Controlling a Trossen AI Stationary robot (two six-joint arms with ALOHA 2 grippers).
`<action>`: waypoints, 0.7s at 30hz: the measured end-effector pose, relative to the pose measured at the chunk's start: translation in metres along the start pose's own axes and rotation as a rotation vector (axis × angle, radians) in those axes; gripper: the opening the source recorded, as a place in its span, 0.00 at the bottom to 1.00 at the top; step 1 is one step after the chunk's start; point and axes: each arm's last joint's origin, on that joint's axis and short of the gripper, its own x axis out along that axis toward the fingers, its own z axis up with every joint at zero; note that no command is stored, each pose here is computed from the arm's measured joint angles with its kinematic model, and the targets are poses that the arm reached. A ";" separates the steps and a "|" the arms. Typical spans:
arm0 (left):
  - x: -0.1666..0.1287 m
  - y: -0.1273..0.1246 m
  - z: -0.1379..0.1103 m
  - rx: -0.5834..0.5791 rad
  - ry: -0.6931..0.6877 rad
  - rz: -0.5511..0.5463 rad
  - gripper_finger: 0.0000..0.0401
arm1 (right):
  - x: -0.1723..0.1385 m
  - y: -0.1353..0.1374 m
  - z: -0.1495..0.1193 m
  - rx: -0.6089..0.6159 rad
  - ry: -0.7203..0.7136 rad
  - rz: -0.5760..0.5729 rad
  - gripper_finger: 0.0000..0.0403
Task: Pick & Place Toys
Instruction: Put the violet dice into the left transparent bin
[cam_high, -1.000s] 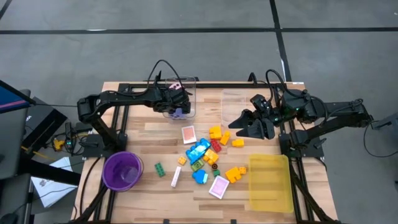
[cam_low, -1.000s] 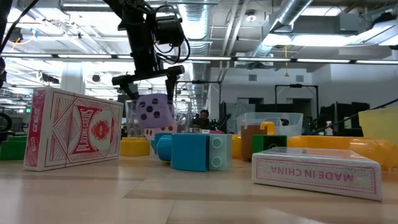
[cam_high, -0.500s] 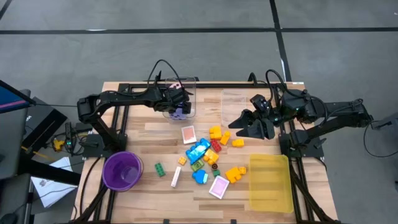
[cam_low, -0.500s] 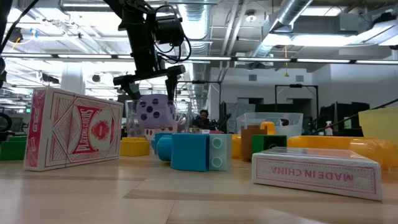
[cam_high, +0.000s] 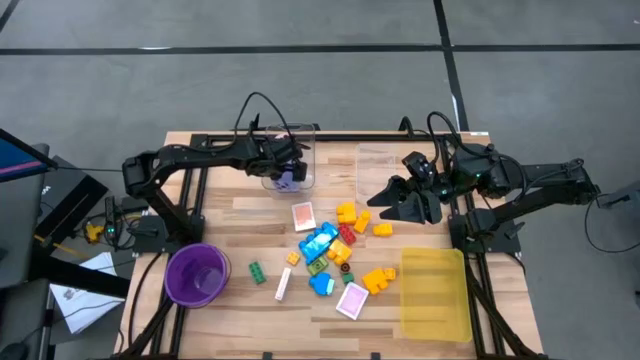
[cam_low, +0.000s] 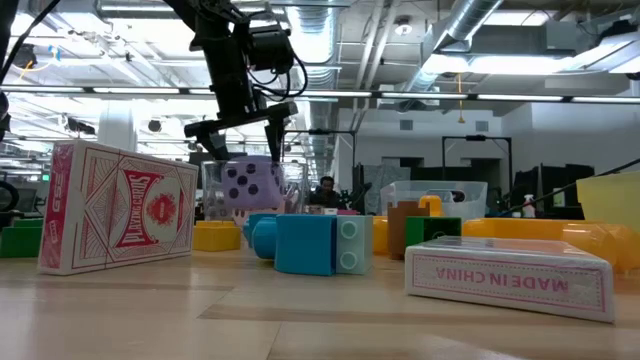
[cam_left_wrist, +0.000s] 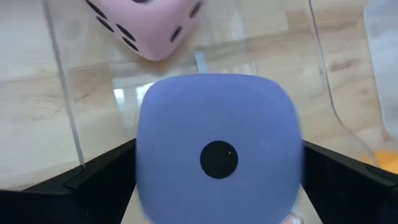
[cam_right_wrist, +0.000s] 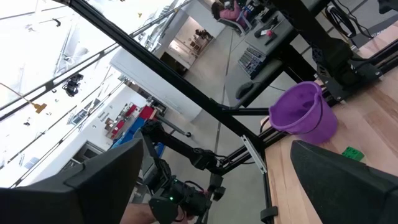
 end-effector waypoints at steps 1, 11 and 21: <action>0.000 0.000 0.000 0.011 0.007 -0.008 1.00 | 0.000 0.000 0.000 0.000 0.000 0.000 0.99; 0.000 0.000 0.002 0.028 -0.001 -0.008 1.00 | 0.000 0.000 0.000 0.000 0.000 0.000 0.99; 0.003 0.009 0.007 0.007 0.023 0.015 1.00 | 0.000 0.000 0.000 0.008 0.001 0.001 0.99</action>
